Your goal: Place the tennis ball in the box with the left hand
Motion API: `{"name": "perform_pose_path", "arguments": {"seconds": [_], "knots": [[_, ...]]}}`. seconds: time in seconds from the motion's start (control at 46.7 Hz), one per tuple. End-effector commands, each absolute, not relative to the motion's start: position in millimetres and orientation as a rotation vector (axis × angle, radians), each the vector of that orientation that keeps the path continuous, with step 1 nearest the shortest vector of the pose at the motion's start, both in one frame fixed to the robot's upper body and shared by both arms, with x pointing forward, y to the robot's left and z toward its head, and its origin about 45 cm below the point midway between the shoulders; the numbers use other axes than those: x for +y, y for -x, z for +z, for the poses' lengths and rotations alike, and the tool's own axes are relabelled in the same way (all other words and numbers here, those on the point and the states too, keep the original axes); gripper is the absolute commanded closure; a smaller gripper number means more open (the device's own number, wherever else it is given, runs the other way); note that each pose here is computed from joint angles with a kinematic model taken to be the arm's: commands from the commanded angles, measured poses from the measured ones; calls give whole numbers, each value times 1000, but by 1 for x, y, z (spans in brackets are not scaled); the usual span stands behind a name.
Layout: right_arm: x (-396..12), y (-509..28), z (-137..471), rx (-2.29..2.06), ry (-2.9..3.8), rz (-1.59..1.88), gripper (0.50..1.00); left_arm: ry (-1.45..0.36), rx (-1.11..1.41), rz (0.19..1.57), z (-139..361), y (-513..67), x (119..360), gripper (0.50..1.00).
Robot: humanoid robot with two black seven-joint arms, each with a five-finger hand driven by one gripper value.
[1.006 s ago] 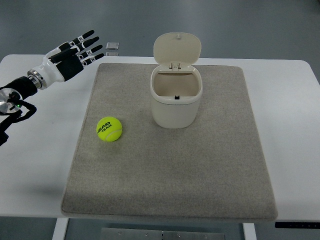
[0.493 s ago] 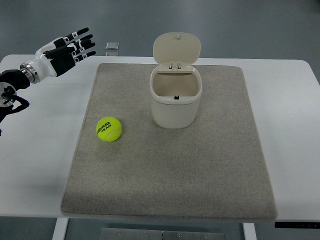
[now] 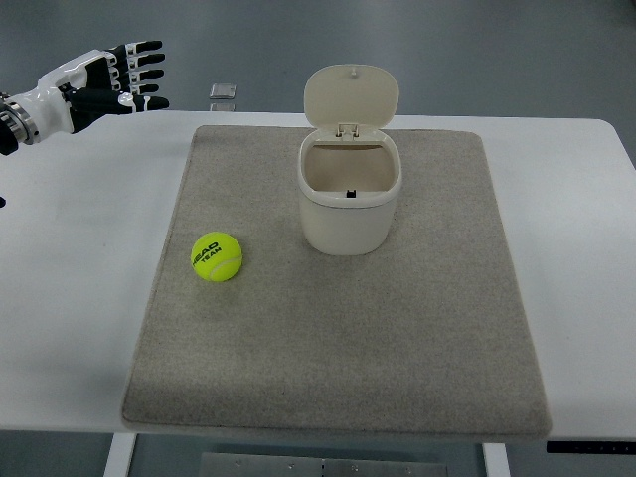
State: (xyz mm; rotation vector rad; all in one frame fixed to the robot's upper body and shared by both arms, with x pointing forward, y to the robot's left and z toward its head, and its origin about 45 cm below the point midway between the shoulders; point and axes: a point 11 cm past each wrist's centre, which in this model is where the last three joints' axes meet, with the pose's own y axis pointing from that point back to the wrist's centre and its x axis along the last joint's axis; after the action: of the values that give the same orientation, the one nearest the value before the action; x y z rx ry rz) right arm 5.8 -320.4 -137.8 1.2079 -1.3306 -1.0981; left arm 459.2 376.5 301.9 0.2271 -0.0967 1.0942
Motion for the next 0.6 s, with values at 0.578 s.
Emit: {"name": "perform_pose_path", "arguments": {"seconds": [0.578], "knots": [[-320,-6,-138,-1333,-1208,-1098,597,-541,-417,841,308,-413,372,508]]}}
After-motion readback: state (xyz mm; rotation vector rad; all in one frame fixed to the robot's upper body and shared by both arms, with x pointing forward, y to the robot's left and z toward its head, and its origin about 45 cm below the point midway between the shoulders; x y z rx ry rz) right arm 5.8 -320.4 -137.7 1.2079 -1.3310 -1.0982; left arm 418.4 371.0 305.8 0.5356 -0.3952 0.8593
